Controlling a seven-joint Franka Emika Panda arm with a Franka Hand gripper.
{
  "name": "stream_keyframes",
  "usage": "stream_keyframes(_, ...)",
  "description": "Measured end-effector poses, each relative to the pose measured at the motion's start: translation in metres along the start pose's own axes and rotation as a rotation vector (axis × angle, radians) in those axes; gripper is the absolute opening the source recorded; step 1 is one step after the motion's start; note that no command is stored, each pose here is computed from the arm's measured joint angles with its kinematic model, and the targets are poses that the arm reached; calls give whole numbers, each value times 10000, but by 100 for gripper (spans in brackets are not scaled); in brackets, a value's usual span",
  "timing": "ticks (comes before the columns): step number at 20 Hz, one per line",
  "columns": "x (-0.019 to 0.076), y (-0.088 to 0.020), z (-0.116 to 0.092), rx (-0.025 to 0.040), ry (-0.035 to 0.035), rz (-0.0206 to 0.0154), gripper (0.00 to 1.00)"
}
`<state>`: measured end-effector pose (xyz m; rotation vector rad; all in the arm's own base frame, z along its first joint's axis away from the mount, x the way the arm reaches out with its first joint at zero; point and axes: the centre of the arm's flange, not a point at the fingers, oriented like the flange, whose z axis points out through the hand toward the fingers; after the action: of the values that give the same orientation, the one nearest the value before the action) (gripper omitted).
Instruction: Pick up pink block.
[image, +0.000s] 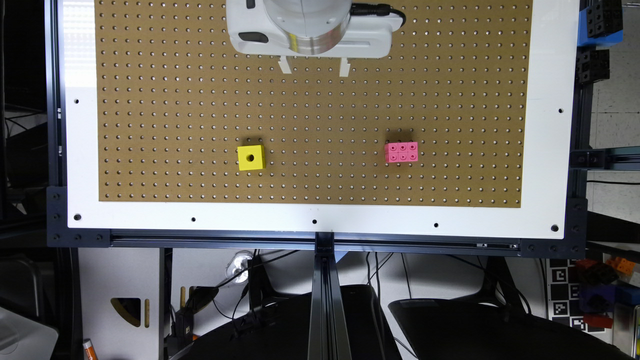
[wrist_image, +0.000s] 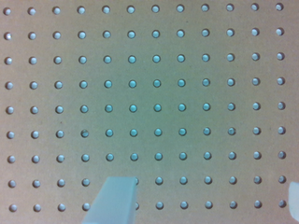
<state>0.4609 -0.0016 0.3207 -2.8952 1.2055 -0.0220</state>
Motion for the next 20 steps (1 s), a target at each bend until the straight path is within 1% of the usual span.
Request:
stream_keyframes(4, -3, 3, 5, -11, -11, 0, 100)
stream_keyframes(6, -6, 2, 7, -14, -13, -6, 100)
stream_keyframes(7, -12, -6, 6, -13, -9, -24, 100)
stream_keyframes(9, -37, -59, -19, 27, 40, -77, 100)
stream_keyframes(11, -89, -169, -61, 96, 122, -127, 100)
stream_keyframes(12, -108, -227, -78, 128, 157, -138, 100)
stream_keyframes(13, -121, -293, -90, 159, 187, -158, 100)
stream_keyframes(14, -124, -368, -94, 186, 204, -161, 100)
stream_keyframes(15, -116, -441, -86, 201, 203, -173, 100)
stream_keyframes(17, -85, -581, -63, 237, 190, -187, 100)
stream_keyframes(19, -63, -719, -30, 267, 158, -203, 100)
stream_keyframes(20, -62, -809, -9, 290, 134, -209, 100)
